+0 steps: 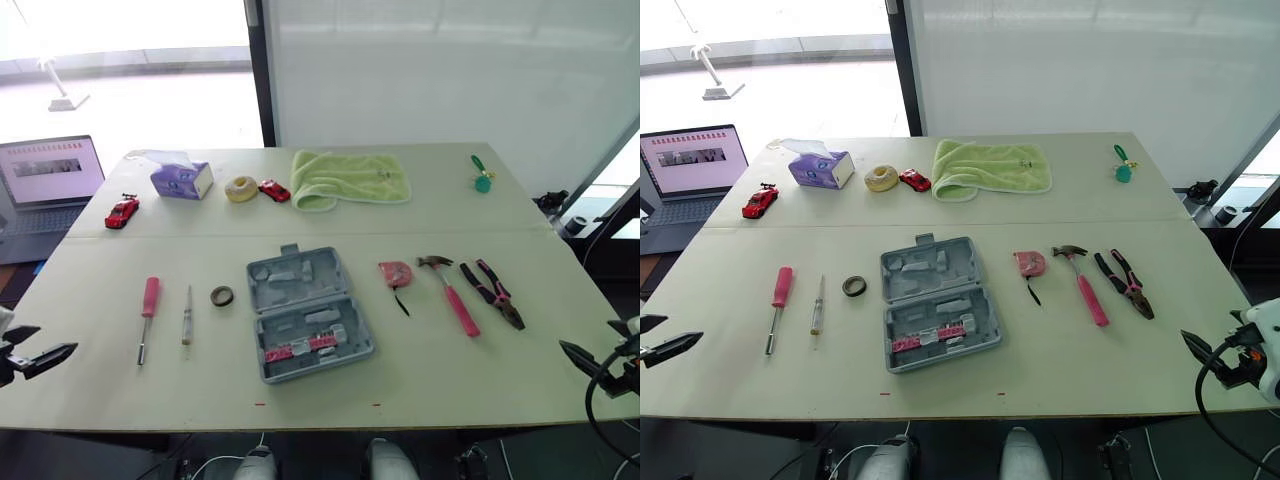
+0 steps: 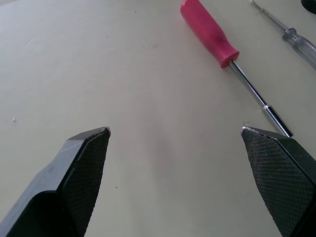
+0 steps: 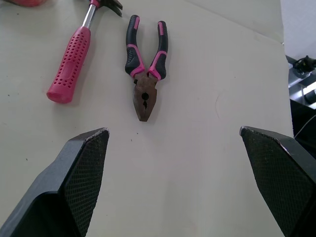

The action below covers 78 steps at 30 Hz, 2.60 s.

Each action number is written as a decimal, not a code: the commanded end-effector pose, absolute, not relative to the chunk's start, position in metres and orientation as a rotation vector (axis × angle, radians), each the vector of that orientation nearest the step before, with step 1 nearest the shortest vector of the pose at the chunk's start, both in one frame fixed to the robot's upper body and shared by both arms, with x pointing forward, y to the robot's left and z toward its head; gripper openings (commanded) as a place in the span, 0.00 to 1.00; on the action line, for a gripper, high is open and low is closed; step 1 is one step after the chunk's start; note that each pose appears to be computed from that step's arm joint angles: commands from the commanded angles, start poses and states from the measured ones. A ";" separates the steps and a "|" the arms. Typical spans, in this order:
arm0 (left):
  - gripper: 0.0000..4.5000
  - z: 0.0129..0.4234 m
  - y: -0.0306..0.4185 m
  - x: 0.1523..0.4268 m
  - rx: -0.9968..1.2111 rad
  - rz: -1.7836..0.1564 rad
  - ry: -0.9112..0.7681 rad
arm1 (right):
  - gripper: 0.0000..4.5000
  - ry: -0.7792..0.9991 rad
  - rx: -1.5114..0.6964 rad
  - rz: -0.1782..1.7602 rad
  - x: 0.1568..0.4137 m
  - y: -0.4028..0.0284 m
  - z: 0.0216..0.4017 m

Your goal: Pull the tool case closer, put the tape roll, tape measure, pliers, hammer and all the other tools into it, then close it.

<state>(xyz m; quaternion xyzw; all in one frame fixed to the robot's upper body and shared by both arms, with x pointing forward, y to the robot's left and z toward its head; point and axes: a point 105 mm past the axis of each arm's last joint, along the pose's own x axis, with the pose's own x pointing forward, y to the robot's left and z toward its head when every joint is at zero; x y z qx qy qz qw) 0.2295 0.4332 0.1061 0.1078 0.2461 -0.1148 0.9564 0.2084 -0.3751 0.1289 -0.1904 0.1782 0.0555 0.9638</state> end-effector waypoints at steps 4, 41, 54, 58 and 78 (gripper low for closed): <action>0.99 0.117 0.433 0.238 0.274 -0.225 0.470 | 1.00 0.332 -0.412 0.096 0.210 -0.378 0.140; 0.00 0.056 0.195 0.303 0.261 -0.884 0.383 | 0.01 0.396 -0.862 0.880 0.383 -0.124 0.097; 0.00 0.044 0.179 0.328 0.458 -0.859 0.370 | 0.01 0.450 -1.011 1.016 0.395 -0.095 0.072; 0.00 0.044 0.166 0.336 0.499 -0.890 0.346 | 0.01 0.455 -1.006 1.068 0.389 -0.082 0.070; 0.00 0.034 0.136 0.301 0.510 -1.143 0.395 | 0.01 0.616 -0.779 1.012 0.310 -0.109 0.058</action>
